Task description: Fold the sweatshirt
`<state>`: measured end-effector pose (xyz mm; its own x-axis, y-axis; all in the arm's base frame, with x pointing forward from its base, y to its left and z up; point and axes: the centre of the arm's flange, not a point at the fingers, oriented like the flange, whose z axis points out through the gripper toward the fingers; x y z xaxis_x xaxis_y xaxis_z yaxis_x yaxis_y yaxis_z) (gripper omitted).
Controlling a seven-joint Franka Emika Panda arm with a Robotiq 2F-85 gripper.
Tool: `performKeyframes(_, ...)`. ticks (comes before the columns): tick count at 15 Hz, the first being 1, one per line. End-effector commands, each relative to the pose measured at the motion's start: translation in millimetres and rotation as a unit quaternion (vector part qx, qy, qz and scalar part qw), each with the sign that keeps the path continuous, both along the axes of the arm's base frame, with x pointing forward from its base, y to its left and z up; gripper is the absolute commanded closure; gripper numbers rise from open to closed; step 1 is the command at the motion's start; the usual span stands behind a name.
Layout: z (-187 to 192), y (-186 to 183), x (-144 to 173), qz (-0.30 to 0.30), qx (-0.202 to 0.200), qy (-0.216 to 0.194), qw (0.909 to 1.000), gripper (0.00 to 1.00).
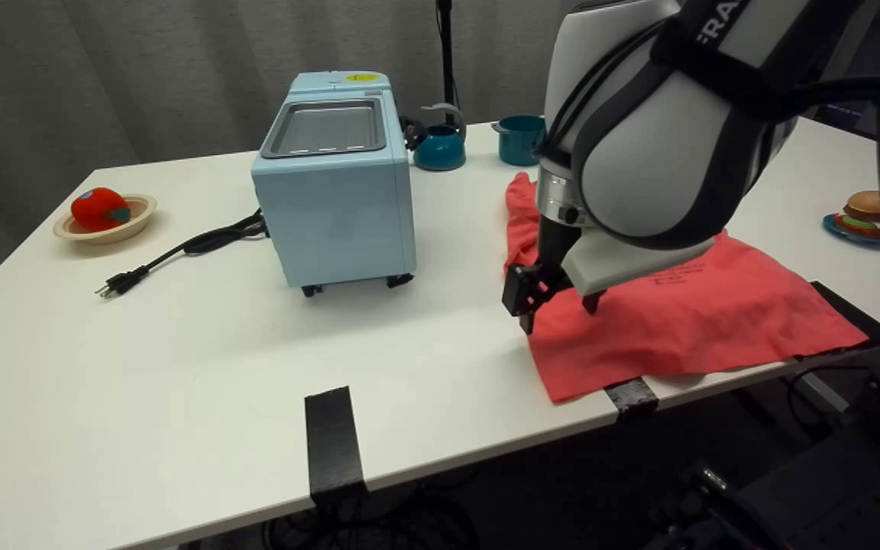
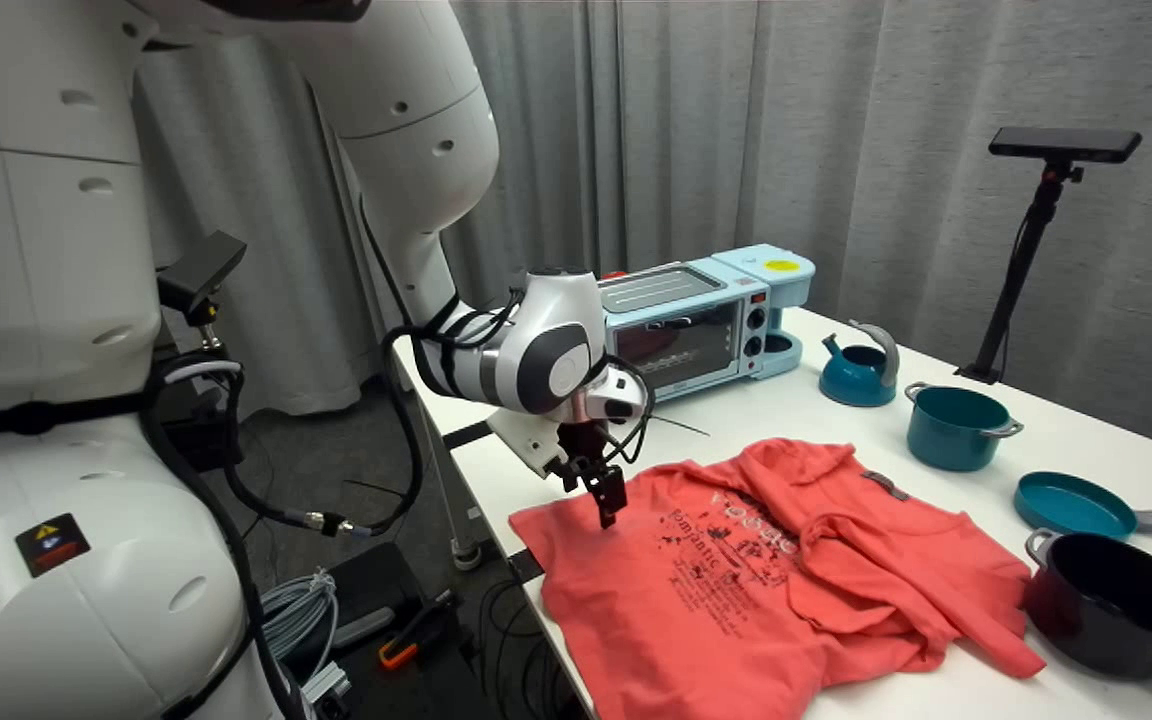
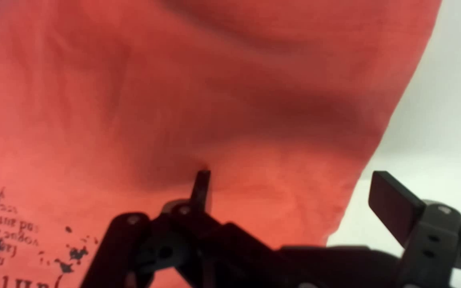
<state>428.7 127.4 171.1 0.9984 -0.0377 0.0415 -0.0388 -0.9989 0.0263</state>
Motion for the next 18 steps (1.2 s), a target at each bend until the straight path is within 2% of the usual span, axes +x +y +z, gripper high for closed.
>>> performKeyframes(1,-0.1,0.0,0.0,0.000,0.000,0.000,1.0000,0.00)
performKeyframes(7,-5.2,-1.9,8.7,0.016,0.006,0.002,0.9999,0.00)
performKeyframes(8,-20.7,12.9,-11.2,0.022,0.008,0.000,0.9997,0.00)
performKeyframes(15,-45.3,24.5,-15.6,0.043,0.026,-0.002,0.9987,0.00)
performKeyframes(16,-45.9,23.3,-15.0,0.041,0.026,-0.004,0.9988,0.11)
performKeyframes(17,-46.7,23.7,-16.2,0.040,0.026,-0.007,0.9988,0.26)
performKeyframes(18,-46.0,23.6,-15.9,0.039,0.027,-0.009,0.9988,0.34)
